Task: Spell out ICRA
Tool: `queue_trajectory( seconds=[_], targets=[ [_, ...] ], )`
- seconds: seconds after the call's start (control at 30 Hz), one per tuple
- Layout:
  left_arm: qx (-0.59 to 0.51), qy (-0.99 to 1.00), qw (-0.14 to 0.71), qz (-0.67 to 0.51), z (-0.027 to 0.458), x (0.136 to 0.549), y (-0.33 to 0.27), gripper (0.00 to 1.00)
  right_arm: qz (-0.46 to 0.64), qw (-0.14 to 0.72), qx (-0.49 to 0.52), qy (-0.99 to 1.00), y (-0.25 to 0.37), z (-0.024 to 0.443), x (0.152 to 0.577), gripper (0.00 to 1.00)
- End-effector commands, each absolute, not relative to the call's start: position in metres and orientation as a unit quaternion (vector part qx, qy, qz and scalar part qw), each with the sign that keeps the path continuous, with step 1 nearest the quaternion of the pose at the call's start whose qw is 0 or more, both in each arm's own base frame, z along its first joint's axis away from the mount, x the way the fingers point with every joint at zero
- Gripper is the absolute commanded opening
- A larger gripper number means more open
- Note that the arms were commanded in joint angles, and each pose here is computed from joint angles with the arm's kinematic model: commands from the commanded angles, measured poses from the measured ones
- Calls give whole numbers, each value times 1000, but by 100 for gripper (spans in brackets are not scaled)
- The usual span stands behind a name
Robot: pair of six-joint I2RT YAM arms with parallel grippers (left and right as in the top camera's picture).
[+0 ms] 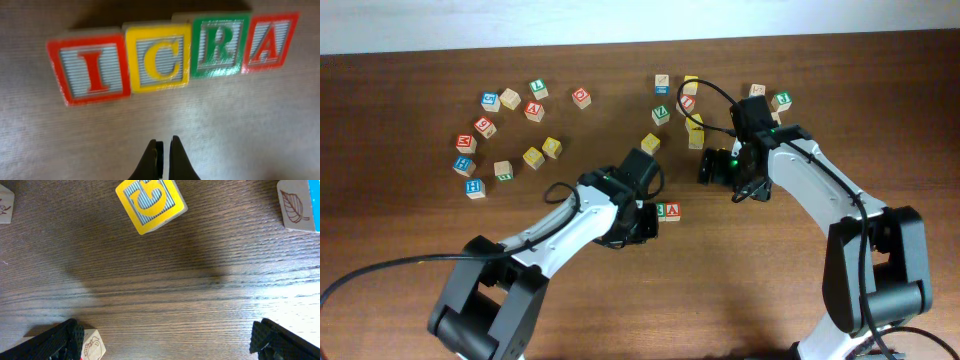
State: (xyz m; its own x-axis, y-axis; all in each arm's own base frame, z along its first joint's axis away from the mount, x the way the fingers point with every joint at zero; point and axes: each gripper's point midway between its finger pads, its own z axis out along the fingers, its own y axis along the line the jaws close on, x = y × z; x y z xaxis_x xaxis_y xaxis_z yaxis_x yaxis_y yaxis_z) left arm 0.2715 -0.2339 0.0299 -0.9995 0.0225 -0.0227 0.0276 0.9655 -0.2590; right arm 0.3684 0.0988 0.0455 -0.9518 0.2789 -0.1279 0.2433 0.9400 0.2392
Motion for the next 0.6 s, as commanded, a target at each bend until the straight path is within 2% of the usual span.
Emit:
queue_trajectory(
  seconds=[0.0, 0.57],
  targets=[
    [-38, 994, 36, -97, 25, 284, -225, 0, 108, 91, 133, 981, 97, 51, 374, 98],
    [-7, 995, 85, -61, 15, 281, -234, 0, 108, 91, 132, 981, 97, 51, 374, 98]
  ],
)
